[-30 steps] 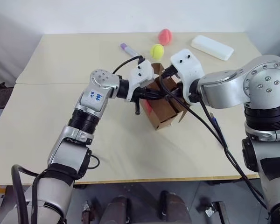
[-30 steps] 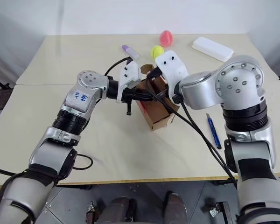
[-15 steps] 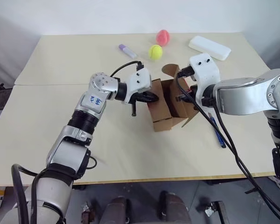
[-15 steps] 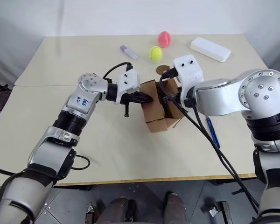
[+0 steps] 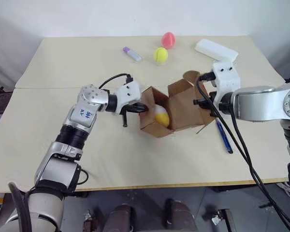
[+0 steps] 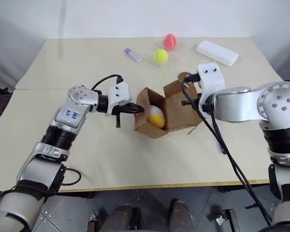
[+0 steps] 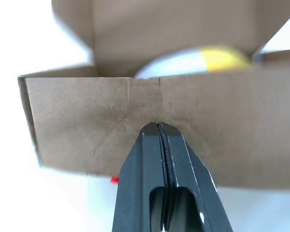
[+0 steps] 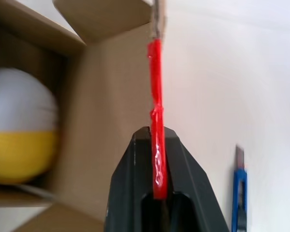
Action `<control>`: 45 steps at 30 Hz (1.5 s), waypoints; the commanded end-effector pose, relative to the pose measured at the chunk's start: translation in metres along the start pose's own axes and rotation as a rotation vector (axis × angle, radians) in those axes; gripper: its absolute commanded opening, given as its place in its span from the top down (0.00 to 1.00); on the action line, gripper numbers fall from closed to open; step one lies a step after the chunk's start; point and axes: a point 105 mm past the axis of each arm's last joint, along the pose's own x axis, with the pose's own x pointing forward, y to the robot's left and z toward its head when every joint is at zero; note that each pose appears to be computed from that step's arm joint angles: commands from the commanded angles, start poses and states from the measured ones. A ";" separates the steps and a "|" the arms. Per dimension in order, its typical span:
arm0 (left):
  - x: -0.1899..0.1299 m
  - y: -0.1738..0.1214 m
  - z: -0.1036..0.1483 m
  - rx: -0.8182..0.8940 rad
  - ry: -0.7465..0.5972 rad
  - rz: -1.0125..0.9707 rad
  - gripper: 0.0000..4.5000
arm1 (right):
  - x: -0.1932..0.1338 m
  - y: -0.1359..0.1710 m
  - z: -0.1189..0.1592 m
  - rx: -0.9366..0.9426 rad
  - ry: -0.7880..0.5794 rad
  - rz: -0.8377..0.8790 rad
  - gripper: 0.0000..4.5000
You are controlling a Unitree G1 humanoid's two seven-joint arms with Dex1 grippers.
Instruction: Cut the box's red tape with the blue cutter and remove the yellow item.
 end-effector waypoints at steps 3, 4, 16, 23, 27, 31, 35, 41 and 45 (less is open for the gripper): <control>0.012 -0.019 -0.003 0.001 0.015 -0.061 1.00 | 0.000 0.009 -0.007 -0.004 0.014 0.068 1.00; 0.013 -0.019 -0.002 -0.002 0.009 -0.060 1.00 | 0.001 0.011 -0.009 -0.002 0.020 0.076 1.00; 0.022 -0.006 0.000 -0.089 0.014 -0.037 0.83 | 0.016 0.011 -0.005 -0.137 -0.083 0.093 0.81; 0.008 0.011 -0.004 -0.107 0.038 0.003 0.45 | 0.013 -0.017 0.004 -0.146 -0.161 0.061 0.46; -0.011 0.023 -0.012 -0.115 0.081 0.052 0.30 | 0.005 -0.033 0.013 -0.175 -0.217 0.044 0.35; -0.027 0.033 -0.015 -0.114 0.103 0.089 0.13 | -0.003 -0.043 0.019 -0.204 -0.249 0.045 0.27; -0.039 0.043 -0.008 -0.101 0.102 0.125 0.00 | -0.011 -0.054 0.024 -0.224 -0.279 0.051 0.10; -0.042 0.052 0.015 -0.081 0.036 0.147 0.00 | -0.025 -0.065 0.034 -0.260 -0.361 0.063 0.00; -0.037 0.056 0.053 -0.043 -0.078 0.126 0.00 | -0.046 -0.059 0.038 -0.326 -0.466 0.177 0.00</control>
